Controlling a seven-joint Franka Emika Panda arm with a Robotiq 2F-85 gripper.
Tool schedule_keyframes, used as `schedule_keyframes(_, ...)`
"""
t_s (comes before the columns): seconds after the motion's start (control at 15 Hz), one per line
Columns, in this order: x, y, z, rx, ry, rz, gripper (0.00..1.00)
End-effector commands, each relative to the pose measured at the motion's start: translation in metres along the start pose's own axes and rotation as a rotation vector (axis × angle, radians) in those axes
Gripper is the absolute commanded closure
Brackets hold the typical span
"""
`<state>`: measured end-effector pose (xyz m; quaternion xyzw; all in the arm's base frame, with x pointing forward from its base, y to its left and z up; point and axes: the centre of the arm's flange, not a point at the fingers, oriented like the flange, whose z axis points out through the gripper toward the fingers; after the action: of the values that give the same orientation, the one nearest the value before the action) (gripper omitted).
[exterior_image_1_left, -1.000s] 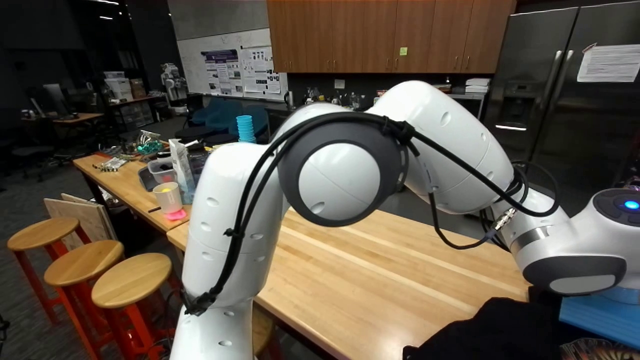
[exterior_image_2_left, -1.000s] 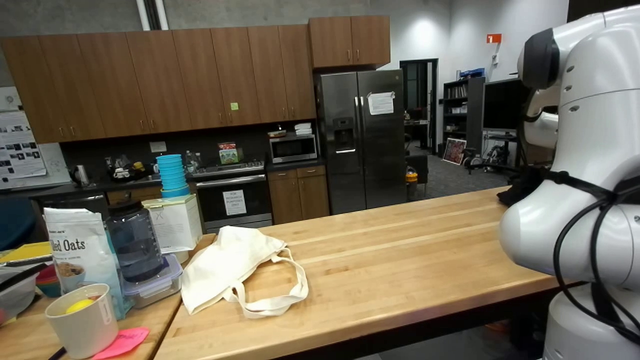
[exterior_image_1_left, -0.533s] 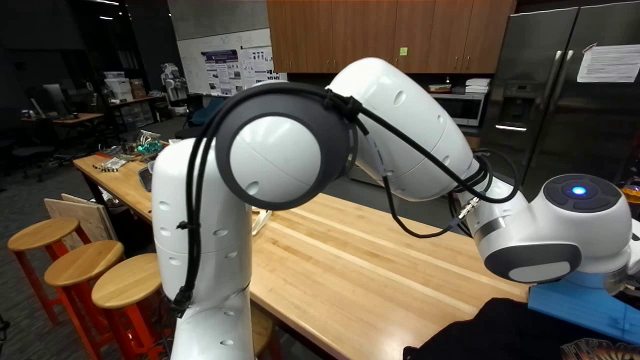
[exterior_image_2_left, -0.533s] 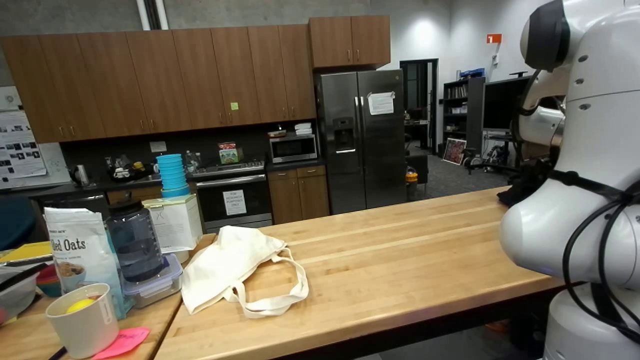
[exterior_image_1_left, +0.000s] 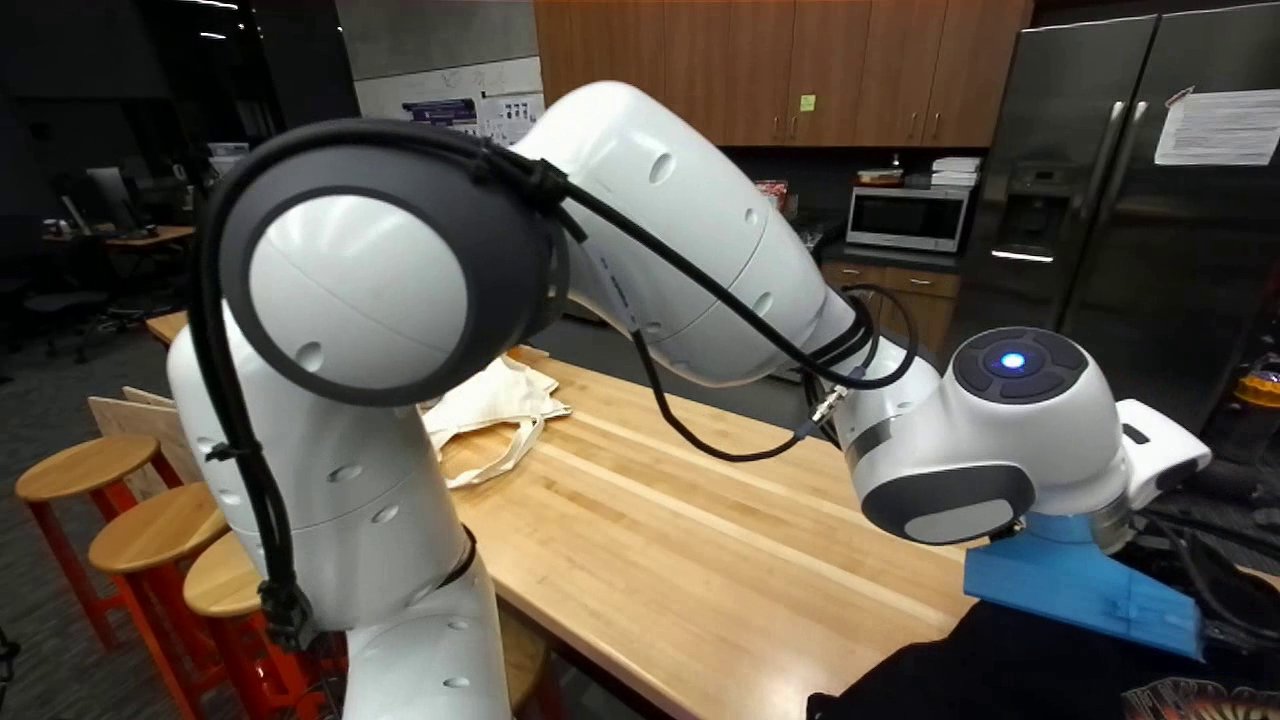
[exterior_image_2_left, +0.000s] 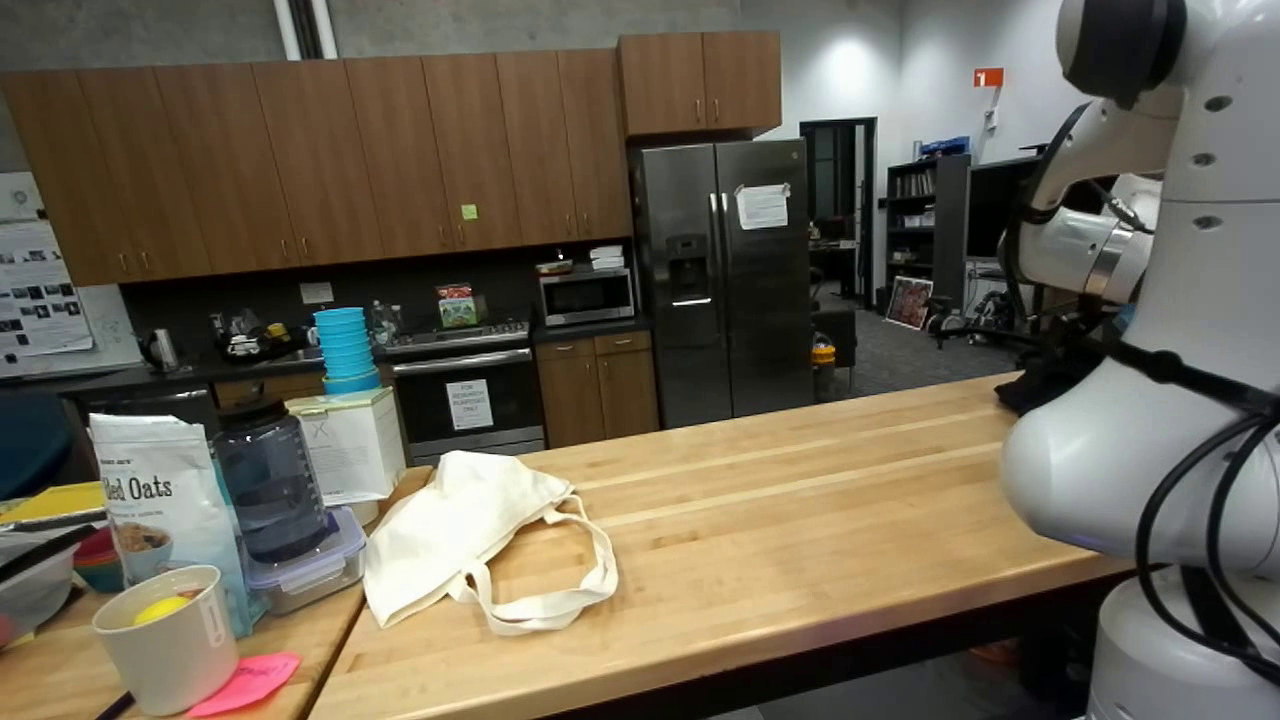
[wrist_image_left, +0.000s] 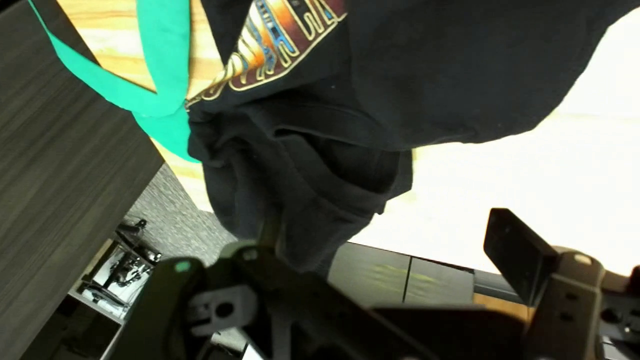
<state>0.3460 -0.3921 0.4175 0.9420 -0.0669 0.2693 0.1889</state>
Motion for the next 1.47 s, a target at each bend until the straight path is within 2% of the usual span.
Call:
schedule_keyframes(0.0,-0.012,-0.037,-0.03,0.035,-0.044,-0.069,0.0)
schedule_keyframes(0.47,-0.04,-0.087,-0.042,0.084,-0.161,-0.088,0.0)
schedule_keyframes(0.8,-0.046,-0.138,-0.045,0.105,-0.156,-0.081,0.0)
schedule_keyframes(1.0,-0.047,-0.165,-0.036,0.102,-0.189,-0.07,0.0)
schedule_keyframes(1.4,-0.049,-0.183,-0.014,0.102,-0.234,-0.015,0.0)
